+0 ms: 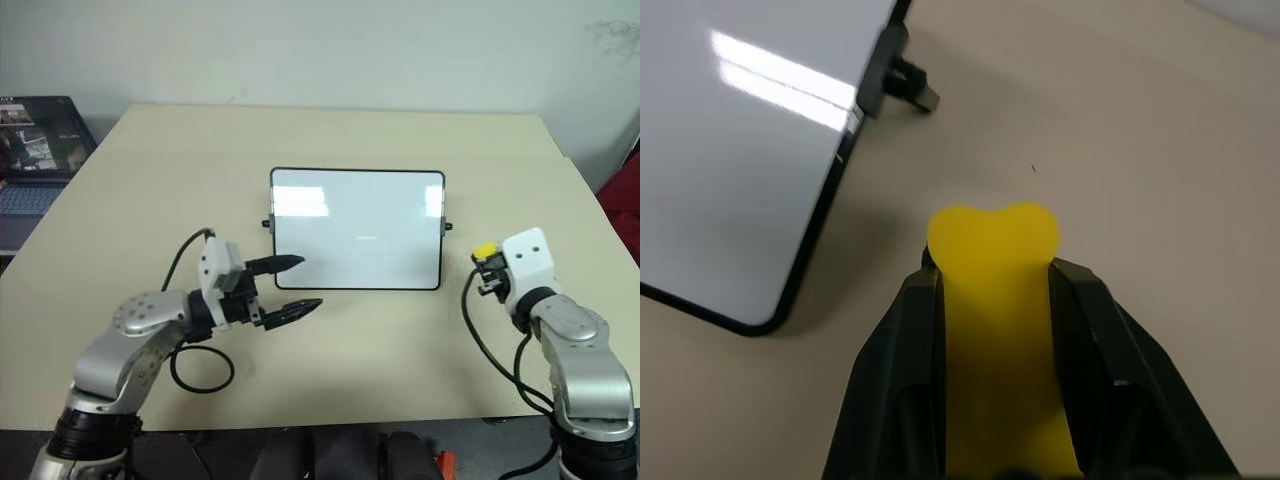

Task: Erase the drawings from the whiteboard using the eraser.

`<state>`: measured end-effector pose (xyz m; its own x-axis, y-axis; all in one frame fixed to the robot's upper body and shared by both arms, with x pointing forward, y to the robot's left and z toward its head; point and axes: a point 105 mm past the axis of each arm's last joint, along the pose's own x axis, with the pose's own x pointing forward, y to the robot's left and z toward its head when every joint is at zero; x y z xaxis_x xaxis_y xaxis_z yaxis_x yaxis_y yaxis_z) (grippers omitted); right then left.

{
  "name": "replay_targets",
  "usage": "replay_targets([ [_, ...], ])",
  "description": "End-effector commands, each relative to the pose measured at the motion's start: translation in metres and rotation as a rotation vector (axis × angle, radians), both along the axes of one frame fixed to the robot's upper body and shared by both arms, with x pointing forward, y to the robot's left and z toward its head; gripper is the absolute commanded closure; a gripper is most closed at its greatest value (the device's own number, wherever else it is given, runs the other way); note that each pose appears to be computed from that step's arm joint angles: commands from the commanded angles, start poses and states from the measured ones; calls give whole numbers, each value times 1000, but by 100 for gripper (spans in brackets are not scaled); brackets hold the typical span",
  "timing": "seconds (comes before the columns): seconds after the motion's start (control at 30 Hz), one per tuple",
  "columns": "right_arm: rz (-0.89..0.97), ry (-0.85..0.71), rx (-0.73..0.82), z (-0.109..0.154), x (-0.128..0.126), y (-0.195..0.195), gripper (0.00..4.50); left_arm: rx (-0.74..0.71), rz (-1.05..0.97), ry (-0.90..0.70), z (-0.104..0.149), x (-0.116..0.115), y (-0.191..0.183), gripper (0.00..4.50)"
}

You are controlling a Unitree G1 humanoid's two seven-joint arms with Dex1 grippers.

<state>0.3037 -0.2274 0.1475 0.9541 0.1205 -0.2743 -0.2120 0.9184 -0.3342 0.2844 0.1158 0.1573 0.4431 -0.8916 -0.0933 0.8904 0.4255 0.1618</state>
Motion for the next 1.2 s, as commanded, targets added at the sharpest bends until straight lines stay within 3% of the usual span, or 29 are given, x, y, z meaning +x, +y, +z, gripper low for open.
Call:
replay_targets([
  [0.03,-29,28,-2,-6,5,-13,341,-11,-35,-36,8,-1,-7,0],
  [0.23,-145,45,130,-16,20,-32,341,-8,-57,-28,5,-8,-10,0],
  [0.53,-111,49,114,-20,25,-26,341,29,-219,-71,6,-32,-21,0],
  [0.9,-120,72,133,-27,24,-28,341,60,-320,-134,11,-33,-33,0],
  [1.2,-137,67,170,-28,23,-30,38,50,-302,-133,13,-31,-37,0],
])
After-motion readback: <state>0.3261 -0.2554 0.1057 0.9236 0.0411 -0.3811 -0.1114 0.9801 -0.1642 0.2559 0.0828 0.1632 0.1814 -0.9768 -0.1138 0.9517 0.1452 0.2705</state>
